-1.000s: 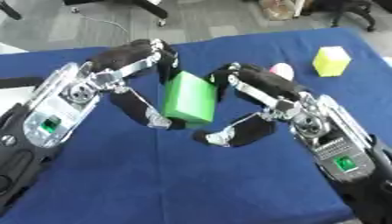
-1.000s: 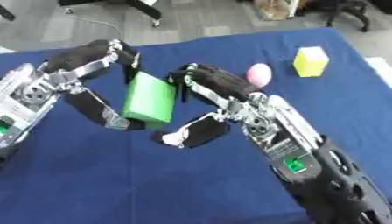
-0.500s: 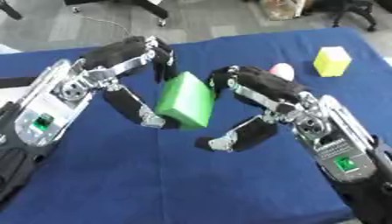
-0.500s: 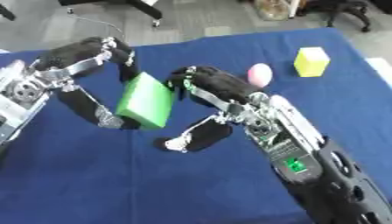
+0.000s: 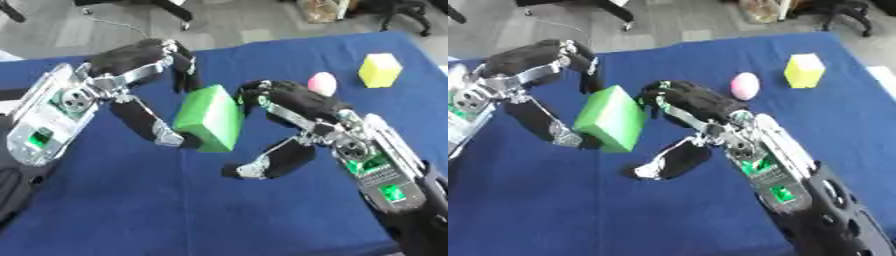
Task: Pick up the objects with one hand, pass them to the other hand, and then place them into the box on the other side of the table.
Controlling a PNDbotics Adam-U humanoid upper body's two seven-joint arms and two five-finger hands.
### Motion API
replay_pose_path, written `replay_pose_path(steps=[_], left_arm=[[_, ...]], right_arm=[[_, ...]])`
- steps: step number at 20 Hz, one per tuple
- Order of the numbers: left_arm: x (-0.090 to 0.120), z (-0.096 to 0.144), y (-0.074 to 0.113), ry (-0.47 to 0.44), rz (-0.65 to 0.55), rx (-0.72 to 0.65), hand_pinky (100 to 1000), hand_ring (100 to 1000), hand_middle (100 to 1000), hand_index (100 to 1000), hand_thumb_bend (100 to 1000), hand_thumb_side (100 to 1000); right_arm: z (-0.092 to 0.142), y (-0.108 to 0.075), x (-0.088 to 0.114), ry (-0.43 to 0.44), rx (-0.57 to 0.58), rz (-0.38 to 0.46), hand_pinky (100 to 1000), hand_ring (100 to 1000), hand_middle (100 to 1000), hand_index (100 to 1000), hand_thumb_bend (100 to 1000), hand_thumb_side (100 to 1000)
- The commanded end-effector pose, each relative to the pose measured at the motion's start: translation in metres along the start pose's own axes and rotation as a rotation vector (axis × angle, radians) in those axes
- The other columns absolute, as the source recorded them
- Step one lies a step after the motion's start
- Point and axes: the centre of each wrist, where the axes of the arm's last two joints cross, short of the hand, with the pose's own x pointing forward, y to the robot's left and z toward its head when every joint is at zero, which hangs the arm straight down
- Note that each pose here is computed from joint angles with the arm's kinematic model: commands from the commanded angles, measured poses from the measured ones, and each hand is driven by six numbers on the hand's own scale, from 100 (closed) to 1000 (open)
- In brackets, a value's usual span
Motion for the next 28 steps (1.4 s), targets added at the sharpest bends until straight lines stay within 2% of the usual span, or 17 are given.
replay_pose_path(steps=[1,9,15,20,28], left_arm=[[-0.0028,0.0097,0.0226,0.015,-0.034,0.044,563,415,438,446,251,379],[-0.0028,0.0098,0.0225,0.008,-0.03,0.05,558,407,430,431,235,366],[-0.0001,0.0087,0.0231,-0.017,-0.033,0.059,559,405,427,425,224,359],[0.002,0.0059,0.0217,-0.063,-0.02,0.021,557,405,428,424,221,361],[0.003,0.004,0.0235,-0.108,0.016,-0.032,558,407,432,425,212,361]], right_arm=[[0.0012,-0.0001,0.0031,-0.005,0.003,0.009,764,643,689,876,559,511],[0.0012,-0.0001,0.0032,-0.005,-0.003,0.005,762,640,684,869,555,513],[0.0012,-0.0005,0.0031,0.005,-0.007,0.009,762,647,698,921,596,596],[0.001,-0.0012,0.0032,0.033,-0.004,0.048,765,668,723,971,590,623],[0.0017,0.0003,0.0023,0.087,-0.052,0.132,767,686,738,978,572,636]])
